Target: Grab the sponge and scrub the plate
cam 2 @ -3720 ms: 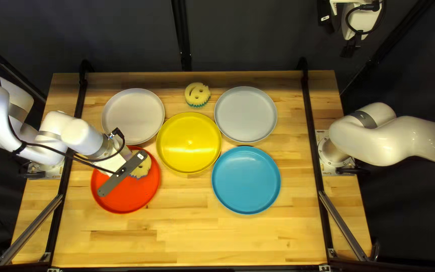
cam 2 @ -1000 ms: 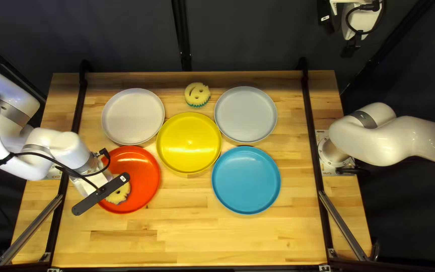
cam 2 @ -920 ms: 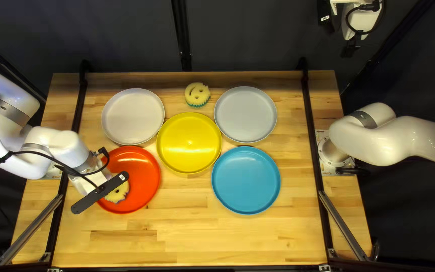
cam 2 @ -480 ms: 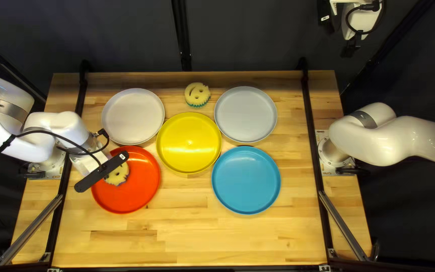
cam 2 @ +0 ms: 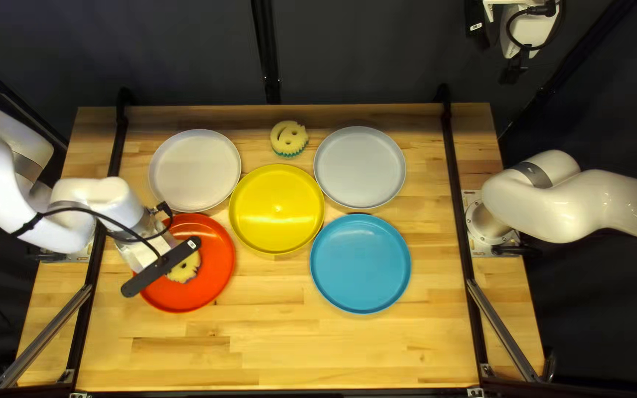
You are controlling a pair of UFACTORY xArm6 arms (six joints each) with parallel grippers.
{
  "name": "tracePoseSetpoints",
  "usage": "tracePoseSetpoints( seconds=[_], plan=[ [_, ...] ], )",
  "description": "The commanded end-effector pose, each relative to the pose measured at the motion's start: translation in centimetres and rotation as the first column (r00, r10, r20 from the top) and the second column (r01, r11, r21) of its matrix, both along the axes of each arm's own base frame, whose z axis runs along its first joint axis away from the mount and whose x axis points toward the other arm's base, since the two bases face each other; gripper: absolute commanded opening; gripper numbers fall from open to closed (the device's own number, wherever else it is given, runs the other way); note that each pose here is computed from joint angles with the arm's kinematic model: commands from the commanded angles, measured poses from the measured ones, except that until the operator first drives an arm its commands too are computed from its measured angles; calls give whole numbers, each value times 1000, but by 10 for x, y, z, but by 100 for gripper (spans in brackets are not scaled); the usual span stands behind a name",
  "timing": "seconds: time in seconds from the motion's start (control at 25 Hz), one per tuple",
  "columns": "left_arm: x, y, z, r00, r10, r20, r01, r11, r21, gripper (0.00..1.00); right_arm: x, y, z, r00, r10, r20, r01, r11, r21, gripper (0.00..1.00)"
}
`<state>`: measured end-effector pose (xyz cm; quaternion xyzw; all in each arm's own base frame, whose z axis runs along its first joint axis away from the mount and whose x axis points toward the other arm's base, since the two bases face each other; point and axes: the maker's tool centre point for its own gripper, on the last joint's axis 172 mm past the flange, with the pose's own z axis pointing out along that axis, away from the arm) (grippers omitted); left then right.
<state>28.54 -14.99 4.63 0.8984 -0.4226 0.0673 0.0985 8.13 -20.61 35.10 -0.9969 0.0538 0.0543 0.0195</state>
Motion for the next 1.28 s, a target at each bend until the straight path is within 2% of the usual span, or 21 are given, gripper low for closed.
tracePoseSetpoints(
  seconds=[0.04, 0.36, 0.72, 0.88, 1.04, 1.28],
  plan=[
    [10, 8, 6, 1000, -2, 4, 2, 1000, 13, 0, 0, 0, 0, 1000, 0, 0, 0, 1000, 0, 100],
    [18, 45, 36, 999, 40, 14, -41, 998, 54, 0, 0, 0, 0, 1000, 0, 0, 0, 1000, 0, 100],
    [21, 115, 64, 991, 133, 14, -134, 983, 125, 0, 0, 0, 0, 1000, 0, 0, 0, 1000, 0, 100],
    [17, 151, 59, 985, 171, -2, -169, 974, 148, 0, 0, 0, 0, 1000, 0, 0, 0, 1000, 0, 100],
    [12, 180, 48, 977, 208, -37, -199, 966, 164, 0, 0, 0, 0, 1000, 0, 0, 0, 1000, 0, 100],
    [5, 197, 27, 969, 235, -75, -220, 961, 166, 0, 0, 0, 0, 1000, 0, 0, 0, 1000, 0, 100]
  ],
)
